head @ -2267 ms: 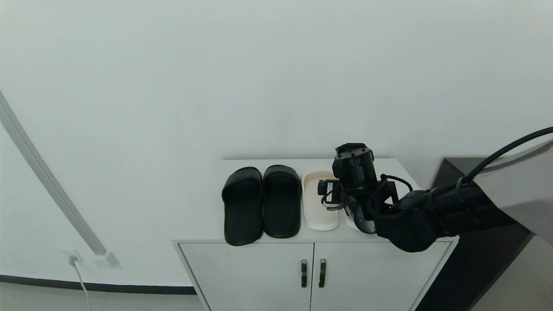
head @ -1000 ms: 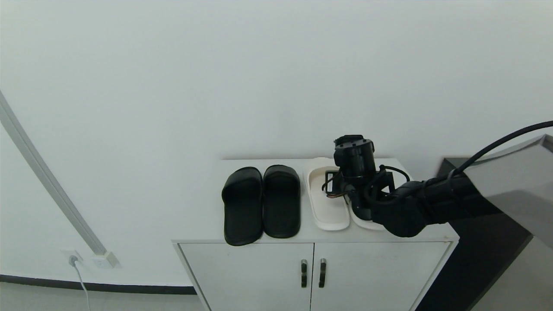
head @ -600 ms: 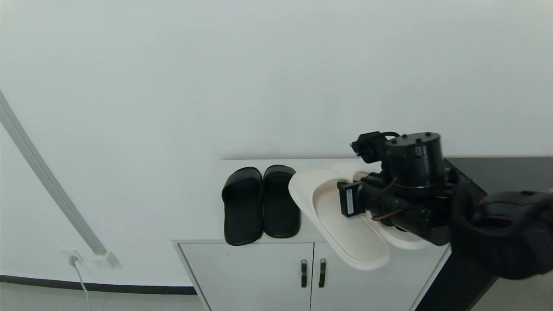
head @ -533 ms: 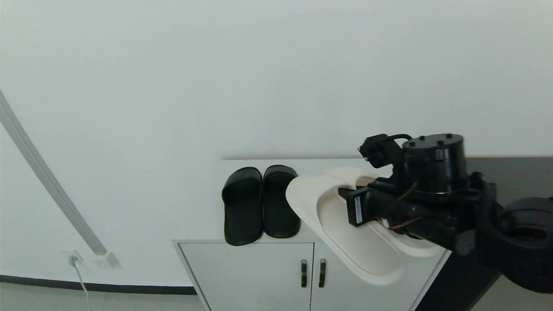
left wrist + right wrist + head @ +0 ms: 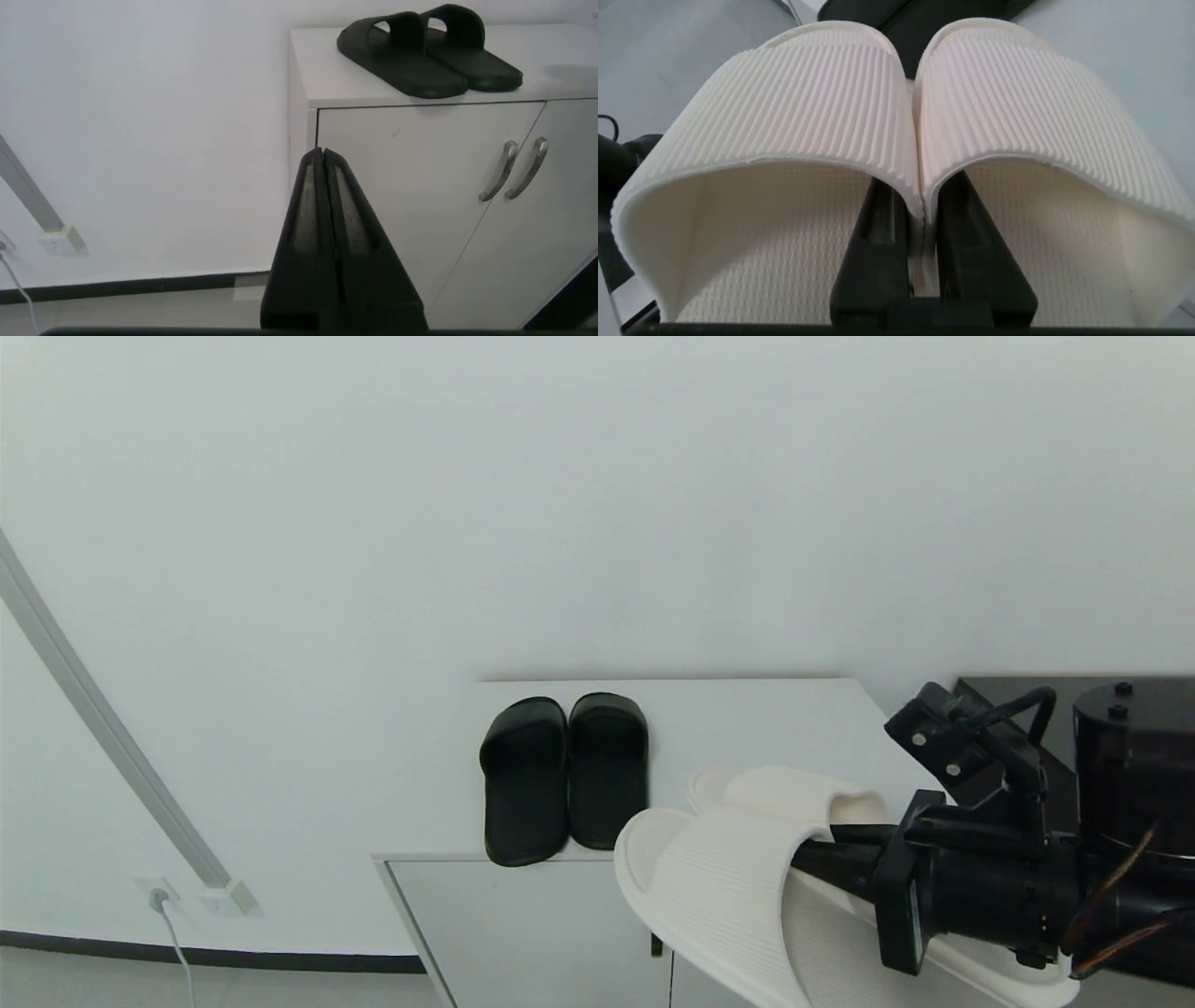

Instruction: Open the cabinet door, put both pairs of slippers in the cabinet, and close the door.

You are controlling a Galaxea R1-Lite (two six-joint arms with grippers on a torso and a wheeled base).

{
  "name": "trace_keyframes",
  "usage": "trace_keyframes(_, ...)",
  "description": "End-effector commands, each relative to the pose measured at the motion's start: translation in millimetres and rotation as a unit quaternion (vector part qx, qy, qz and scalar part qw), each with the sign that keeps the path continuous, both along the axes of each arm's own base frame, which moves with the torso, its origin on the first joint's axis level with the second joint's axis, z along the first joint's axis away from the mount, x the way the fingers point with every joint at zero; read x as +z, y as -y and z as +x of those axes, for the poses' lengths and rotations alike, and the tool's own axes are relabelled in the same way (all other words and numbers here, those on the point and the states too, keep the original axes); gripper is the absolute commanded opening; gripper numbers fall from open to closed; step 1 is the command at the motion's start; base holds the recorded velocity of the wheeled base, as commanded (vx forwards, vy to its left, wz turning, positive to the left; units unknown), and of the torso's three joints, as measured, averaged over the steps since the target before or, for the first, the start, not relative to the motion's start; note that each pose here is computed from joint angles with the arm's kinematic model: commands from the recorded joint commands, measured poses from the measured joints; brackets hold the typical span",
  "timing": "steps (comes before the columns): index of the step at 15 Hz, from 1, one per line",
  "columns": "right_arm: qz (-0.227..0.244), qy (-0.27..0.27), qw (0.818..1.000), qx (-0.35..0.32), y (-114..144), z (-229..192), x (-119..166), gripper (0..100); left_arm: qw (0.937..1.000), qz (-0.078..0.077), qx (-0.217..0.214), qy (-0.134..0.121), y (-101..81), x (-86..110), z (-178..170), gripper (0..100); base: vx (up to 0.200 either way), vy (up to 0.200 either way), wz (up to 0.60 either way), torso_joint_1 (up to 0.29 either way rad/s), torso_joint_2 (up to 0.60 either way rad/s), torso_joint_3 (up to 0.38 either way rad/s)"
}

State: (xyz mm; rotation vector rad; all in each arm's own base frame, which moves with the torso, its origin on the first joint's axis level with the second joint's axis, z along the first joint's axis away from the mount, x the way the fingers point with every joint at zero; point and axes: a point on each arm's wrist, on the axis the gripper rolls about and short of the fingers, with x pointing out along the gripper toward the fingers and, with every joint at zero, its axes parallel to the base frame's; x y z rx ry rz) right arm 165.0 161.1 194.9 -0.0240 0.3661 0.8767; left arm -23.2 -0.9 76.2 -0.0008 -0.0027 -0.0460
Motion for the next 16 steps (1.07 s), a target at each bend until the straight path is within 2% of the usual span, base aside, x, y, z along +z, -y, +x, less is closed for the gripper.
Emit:
trace_keyframes(1, 0.001, 0.000, 1.000, 0.002, 1.4, -2.3, -0.3, 0, 1.0000, 0.000, 0.000, -0.001, 0.0, 0.0, 0.1, 0, 0.000, 0.000, 0.00, 0.000, 0.00, 0.000)
trace_keyframes(4, -0.002, -0.001, 1.000, 0.006, 0.7, -4.5, -2.0, 0, 1.0000, 0.000, 0.000, -0.001, 0.0, 0.0, 0.1, 0, 0.000, 0.000, 0.00, 0.000, 0.00, 0.000)
trace_keyframes(13, -0.023, 0.004, 1.000, 0.020, 1.6, -11.7, -10.0, 0, 1.0000, 0.000, 0.000, -0.001, 0.0, 0.0, 0.1, 0, -0.200, 0.000, 0.00, 0.000, 0.00, 0.004)
trace_keyframes(16, -0.028, 0.008, 0.999, 0.021, 2.5, -12.1, -11.1, 0, 1.0000, 0.000, 0.000, -0.001, 0.0, 0.0, 0.1, 0, 0.000, 0.000, 0.00, 0.000, 0.00, 0.000)
